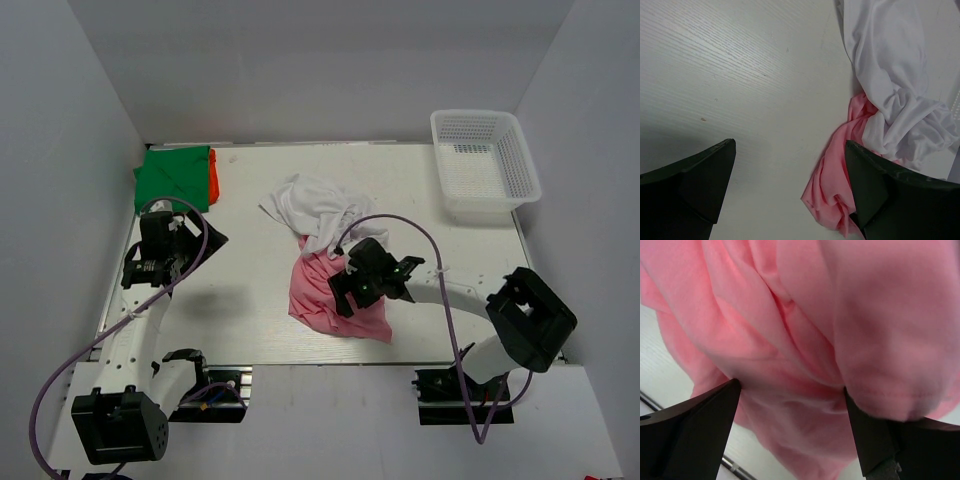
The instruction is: Fold and stack the t-shirts
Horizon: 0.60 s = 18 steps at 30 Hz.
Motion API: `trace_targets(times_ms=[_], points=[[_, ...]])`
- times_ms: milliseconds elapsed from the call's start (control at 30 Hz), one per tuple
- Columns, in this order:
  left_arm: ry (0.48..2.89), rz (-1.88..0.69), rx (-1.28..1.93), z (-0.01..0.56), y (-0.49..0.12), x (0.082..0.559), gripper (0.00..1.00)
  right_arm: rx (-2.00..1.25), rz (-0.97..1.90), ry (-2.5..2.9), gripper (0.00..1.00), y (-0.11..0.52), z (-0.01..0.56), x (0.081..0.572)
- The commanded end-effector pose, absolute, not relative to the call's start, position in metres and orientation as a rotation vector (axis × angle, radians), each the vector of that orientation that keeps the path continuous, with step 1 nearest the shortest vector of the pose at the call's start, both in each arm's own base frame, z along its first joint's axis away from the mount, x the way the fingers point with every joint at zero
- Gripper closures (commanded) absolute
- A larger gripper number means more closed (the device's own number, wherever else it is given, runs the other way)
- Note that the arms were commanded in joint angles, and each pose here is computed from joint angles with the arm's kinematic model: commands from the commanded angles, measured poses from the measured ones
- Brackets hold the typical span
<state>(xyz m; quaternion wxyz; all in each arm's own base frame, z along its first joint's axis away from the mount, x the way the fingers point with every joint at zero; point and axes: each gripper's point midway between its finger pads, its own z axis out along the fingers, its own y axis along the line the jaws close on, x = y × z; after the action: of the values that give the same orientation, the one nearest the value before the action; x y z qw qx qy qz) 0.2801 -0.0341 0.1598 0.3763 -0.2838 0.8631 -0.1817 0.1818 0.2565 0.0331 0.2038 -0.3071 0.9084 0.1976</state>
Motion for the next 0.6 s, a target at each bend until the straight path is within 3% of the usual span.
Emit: trace_targets(times_ms=[0, 100, 200, 233, 267, 300, 433, 567], points=[[2.207, -0.488, -0.728, 0.158, -0.038, 0.28, 0.0, -0.892, 0.571, 2.449, 0.1, 0.276, 0.03, 0.188], [2.223, -0.484, -0.736, 0.153, -0.038, 0.281, 0.0, -0.997, 0.525, 2.457, 0.1, 0.278, 0.006, 0.178], [2.24, -0.48, -0.744, 0.149, -0.038, 0.28, 0.0, -0.999, 0.406, 2.481, 0.27, 0.277, -0.009, 0.184], [2.238, -0.468, -0.749, 0.149, -0.036, 0.28, 0.0, -1.012, 0.378, 2.509, 0.53, 0.273, -0.015, 0.181], [2.238, -0.468, -0.749, 0.149, -0.036, 0.28, 0.0, -0.998, 0.342, 2.505, 0.91, 0.272, -0.014, 0.183], [2.229, -0.47, -0.745, 0.153, -0.036, 0.282, 0.0, -0.98, 0.34, 2.489, 1.0, 0.277, -0.008, 0.187], [2.224, -0.447, -0.754, 0.152, -0.032, 0.282, 0.0, -1.054, 0.489, 2.269, 1.0, 0.303, 0.061, 0.185], [2.233, -0.448, -0.77, 0.153, -0.032, 0.285, 0.0, -0.931, 0.732, 1.946, 1.0, 0.332, 0.173, 0.197]])
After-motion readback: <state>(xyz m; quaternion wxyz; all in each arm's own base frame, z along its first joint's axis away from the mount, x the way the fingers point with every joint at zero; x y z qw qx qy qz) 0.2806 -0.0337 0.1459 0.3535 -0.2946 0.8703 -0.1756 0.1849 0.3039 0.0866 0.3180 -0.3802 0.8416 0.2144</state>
